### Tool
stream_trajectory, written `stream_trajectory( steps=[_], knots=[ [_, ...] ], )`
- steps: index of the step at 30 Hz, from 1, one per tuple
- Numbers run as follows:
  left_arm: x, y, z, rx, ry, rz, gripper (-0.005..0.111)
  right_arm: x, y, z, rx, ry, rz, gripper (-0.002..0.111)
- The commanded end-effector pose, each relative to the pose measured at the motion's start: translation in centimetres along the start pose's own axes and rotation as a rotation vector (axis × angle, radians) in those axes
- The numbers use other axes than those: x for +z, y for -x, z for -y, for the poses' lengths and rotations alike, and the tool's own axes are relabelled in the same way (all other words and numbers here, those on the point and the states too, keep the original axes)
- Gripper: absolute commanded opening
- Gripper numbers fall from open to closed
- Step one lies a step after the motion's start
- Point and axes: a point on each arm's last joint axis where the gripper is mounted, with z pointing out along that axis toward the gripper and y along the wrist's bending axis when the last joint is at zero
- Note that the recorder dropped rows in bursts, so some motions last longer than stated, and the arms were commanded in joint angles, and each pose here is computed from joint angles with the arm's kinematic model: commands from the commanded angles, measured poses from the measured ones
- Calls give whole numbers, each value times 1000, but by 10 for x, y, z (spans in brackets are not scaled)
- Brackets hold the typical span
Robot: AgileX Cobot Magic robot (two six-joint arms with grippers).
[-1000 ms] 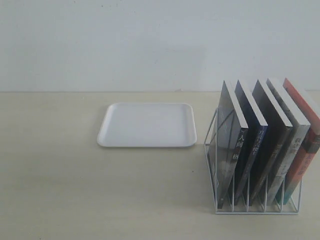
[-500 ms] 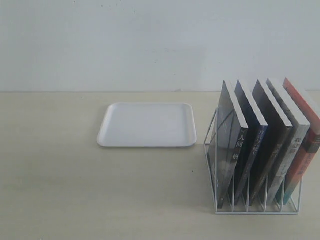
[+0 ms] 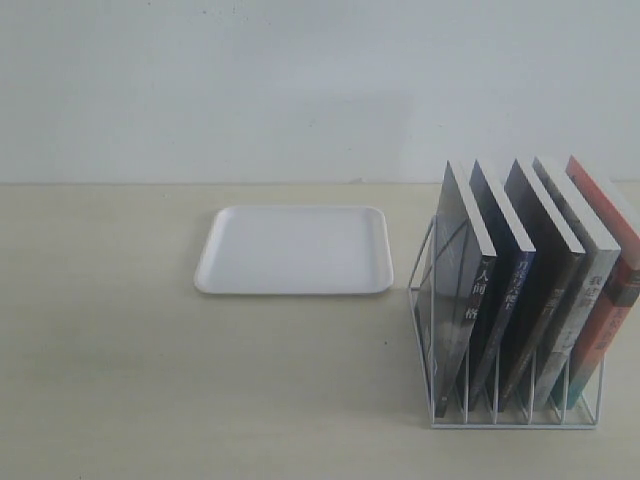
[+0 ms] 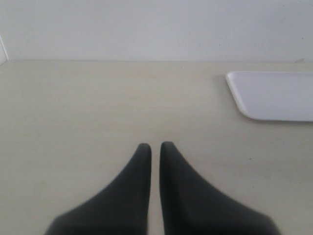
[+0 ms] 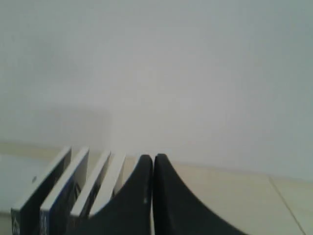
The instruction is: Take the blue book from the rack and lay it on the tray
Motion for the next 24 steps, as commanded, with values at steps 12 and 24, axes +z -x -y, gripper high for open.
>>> stream_trajectory(
  steps=[12,24],
  knots=[
    [0,-1,0,6,-8,4,6,23,10,1,-4,-4,15,0],
    [0,-1,0,6,-8,4,6,22,13,-3,163,43,48,0]
  ],
)
